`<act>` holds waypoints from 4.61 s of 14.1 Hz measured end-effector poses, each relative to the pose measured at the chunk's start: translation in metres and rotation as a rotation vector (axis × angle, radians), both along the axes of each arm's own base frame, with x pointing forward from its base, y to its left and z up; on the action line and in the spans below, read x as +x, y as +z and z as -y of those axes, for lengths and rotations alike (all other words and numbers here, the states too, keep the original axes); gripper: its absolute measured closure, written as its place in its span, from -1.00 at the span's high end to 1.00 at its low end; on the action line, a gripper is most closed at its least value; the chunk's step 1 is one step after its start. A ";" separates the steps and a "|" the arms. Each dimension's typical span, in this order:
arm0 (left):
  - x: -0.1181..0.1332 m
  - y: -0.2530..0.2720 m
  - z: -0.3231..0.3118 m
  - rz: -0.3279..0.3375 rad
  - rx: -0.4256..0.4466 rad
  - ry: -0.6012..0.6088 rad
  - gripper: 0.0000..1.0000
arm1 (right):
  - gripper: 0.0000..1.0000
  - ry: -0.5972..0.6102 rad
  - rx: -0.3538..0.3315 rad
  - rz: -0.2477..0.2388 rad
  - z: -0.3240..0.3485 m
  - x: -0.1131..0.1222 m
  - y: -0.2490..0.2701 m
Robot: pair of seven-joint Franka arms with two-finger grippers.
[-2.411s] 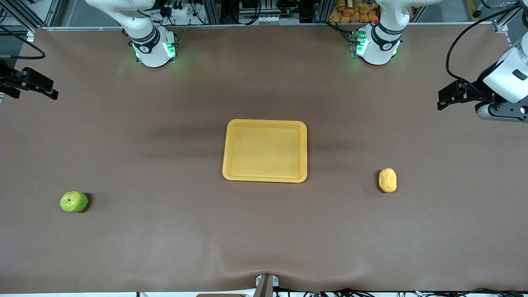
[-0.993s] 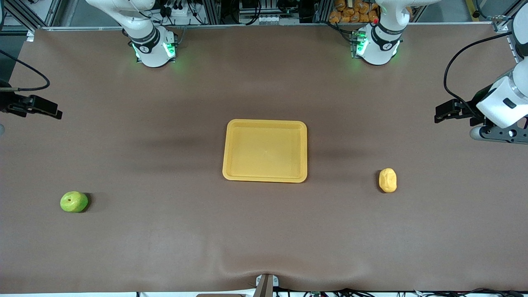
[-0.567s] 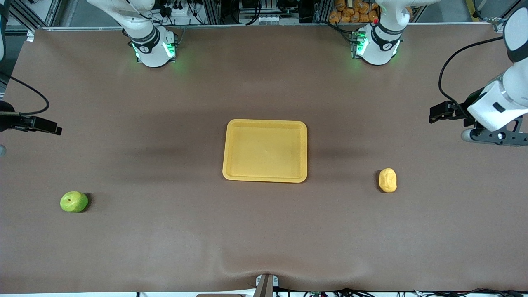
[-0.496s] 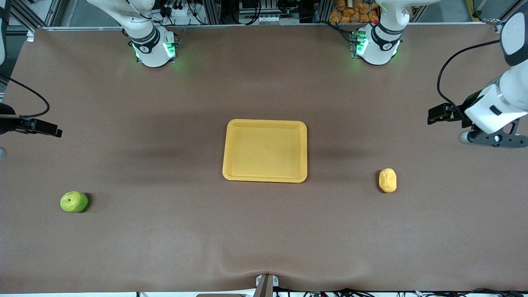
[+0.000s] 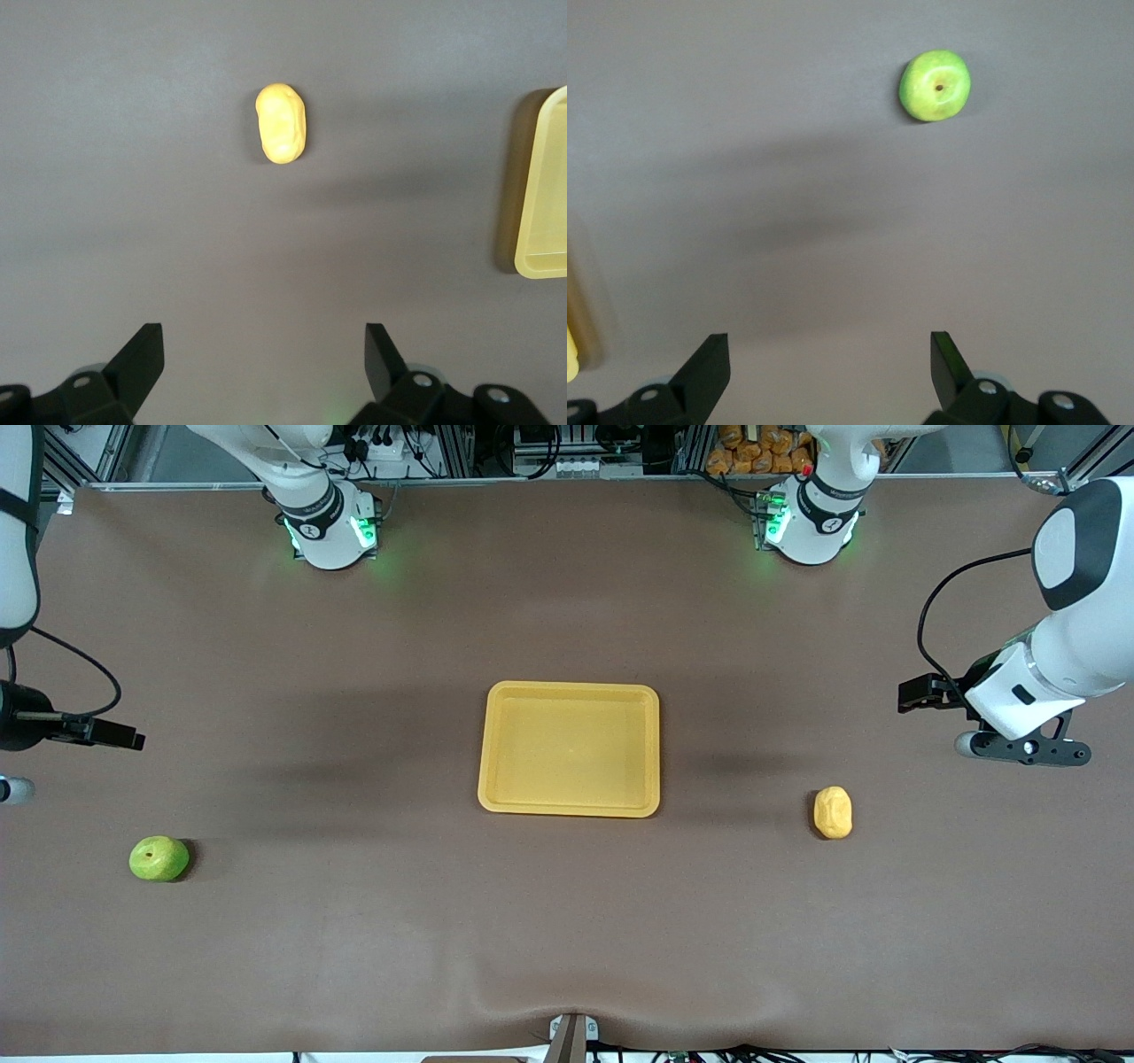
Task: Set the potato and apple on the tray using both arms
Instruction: 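Move the left gripper over the potato while the right gripper nears the apple, then lower and close the left gripper on the potato while the right grips the apple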
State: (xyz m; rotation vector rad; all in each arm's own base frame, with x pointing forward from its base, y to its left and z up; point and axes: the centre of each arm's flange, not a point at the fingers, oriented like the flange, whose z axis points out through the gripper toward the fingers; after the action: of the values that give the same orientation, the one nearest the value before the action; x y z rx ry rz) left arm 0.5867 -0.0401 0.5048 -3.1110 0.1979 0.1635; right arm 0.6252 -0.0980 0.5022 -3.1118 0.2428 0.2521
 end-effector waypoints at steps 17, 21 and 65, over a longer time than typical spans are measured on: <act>0.025 -0.070 0.004 -0.023 -0.013 0.002 1.00 | 1.00 0.091 0.001 0.099 0.074 0.051 -0.102; 0.041 -0.101 0.007 0.024 -0.024 0.017 1.00 | 1.00 0.094 -0.005 0.126 0.084 0.063 -0.132; 0.036 -0.310 0.002 0.131 -0.068 0.094 0.09 | 0.68 0.056 0.030 0.204 0.126 0.079 -0.297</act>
State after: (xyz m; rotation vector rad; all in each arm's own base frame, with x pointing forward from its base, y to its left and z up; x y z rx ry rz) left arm 0.6226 -0.0416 0.1946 -3.1852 0.0557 -0.0462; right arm 0.7037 -0.2240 0.2047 -3.0862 0.1474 -0.0618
